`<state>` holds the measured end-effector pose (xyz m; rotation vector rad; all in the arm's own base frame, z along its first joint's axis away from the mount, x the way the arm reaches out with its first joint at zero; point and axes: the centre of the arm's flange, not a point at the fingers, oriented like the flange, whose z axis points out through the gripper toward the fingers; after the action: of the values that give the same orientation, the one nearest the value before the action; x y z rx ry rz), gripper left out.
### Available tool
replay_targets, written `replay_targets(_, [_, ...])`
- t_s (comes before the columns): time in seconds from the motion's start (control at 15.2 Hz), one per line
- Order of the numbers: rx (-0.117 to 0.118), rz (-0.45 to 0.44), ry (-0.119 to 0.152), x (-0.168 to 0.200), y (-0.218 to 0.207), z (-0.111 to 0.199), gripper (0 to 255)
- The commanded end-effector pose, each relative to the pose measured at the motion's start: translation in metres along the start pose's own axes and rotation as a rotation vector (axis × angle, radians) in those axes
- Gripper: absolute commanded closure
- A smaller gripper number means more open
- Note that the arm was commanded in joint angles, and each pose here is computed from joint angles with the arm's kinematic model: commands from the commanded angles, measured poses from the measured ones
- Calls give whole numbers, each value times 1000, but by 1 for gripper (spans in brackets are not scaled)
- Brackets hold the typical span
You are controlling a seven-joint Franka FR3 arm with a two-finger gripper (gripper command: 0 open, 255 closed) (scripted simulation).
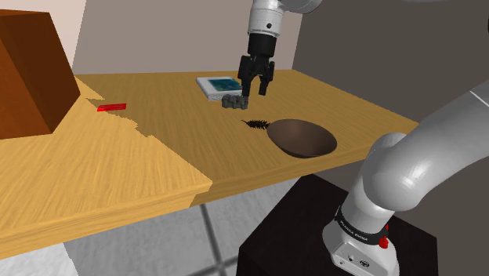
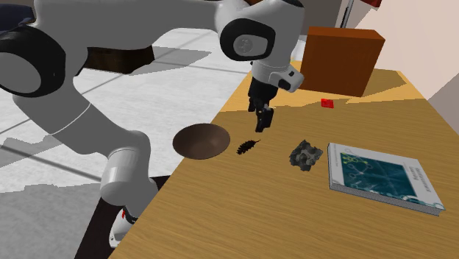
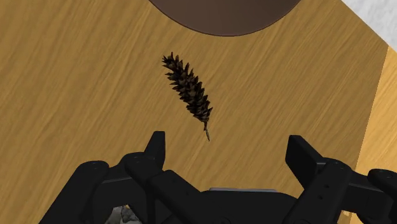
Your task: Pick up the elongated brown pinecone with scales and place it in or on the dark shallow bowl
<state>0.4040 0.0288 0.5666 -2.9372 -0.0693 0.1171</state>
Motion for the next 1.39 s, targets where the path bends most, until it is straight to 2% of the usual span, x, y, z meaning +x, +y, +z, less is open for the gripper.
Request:
replay_targets(0.0, [2,0,0,1,-1,10,0])
replay_targets(0.26, [2,0,0,1,-1,29,0])
replay_targets(0.73, [2,0,0,1,-1,29,0])
replay_targets(0.79, [2,0,0,1,-1,29,255])
replay_targets(1.32, [2,0,0,1,-1,29,255])
